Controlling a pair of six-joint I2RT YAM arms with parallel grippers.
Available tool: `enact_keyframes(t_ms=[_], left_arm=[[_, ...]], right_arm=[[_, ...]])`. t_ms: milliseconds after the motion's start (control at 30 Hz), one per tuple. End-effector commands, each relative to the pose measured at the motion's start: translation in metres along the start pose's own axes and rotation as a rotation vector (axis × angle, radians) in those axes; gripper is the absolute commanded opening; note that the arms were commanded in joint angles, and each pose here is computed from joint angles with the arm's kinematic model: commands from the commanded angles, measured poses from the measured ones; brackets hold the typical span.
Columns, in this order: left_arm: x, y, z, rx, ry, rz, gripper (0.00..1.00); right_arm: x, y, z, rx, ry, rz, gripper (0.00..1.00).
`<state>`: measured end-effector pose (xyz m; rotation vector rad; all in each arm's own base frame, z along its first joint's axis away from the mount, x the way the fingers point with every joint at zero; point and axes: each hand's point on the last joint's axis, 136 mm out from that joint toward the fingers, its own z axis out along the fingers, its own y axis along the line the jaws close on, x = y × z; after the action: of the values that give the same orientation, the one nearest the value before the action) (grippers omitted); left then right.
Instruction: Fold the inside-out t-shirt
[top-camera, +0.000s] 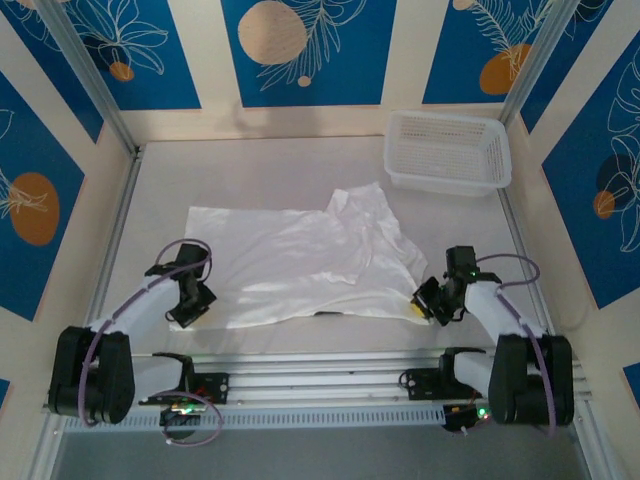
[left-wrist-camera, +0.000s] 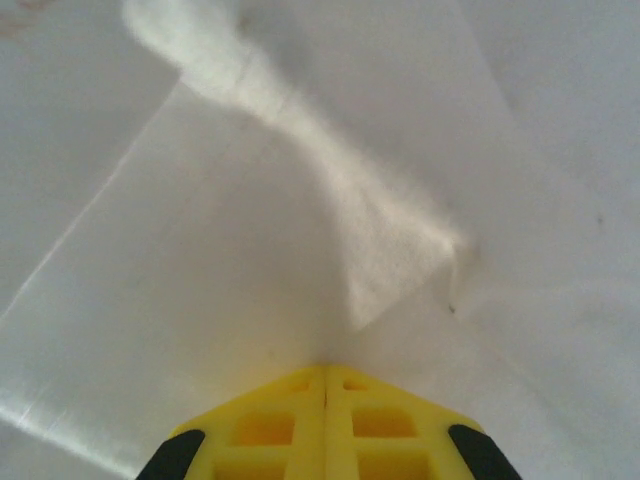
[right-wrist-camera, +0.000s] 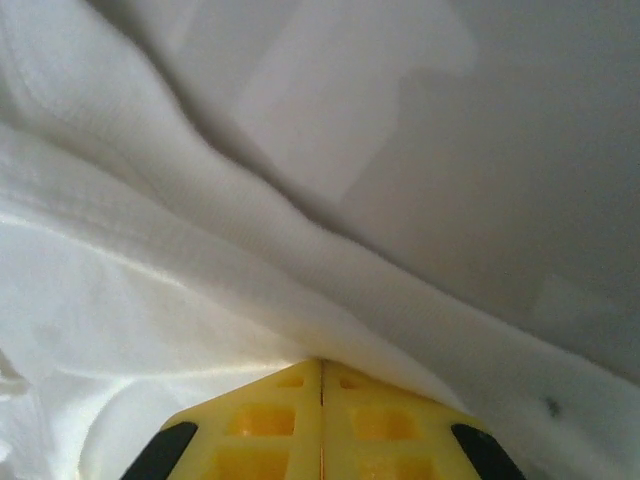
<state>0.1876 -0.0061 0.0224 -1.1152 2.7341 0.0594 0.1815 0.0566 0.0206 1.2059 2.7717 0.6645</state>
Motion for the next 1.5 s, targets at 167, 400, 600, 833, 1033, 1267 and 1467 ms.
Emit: enact_keyframes(t_ms=[167,400,600,833,1033,1267,1467], left_arm=[[-0.054,-0.07,-0.073,0.359,-0.275,0.047,0.19],[-0.114,-0.107,-0.123,0.353,-0.481,0.176,0.42],[-0.115,-0.114,-0.114,0.359,-0.434,0.211,0.43],[-0.109,-0.105,-0.093,0.318,-0.407,0.229,0.43],[-0.138,-0.11,-0.075,0.254,-0.344,0.205,0.45],[-0.208,-0.147,-0.038,0.261,-0.233,0.143,0.48],[-0.253,-0.178,0.003,0.241,-0.143,0.146,0.48]], right_arm=[[-0.029,0.132,-0.057,-0.189,-0.178,-0.531,0.26],[-0.1,0.218,-0.032,-0.007,-0.383,-0.818,0.43],[-0.146,0.225,0.002,0.152,-0.418,-0.845,0.51],[-0.16,0.228,0.032,0.173,-0.357,-0.845,0.3],[-0.164,0.239,0.012,0.142,-0.419,-0.82,0.0],[-0.158,0.242,0.004,0.091,-0.405,-0.807,0.0],[-0.153,0.242,0.005,0.047,-0.371,-0.802,0.0]])
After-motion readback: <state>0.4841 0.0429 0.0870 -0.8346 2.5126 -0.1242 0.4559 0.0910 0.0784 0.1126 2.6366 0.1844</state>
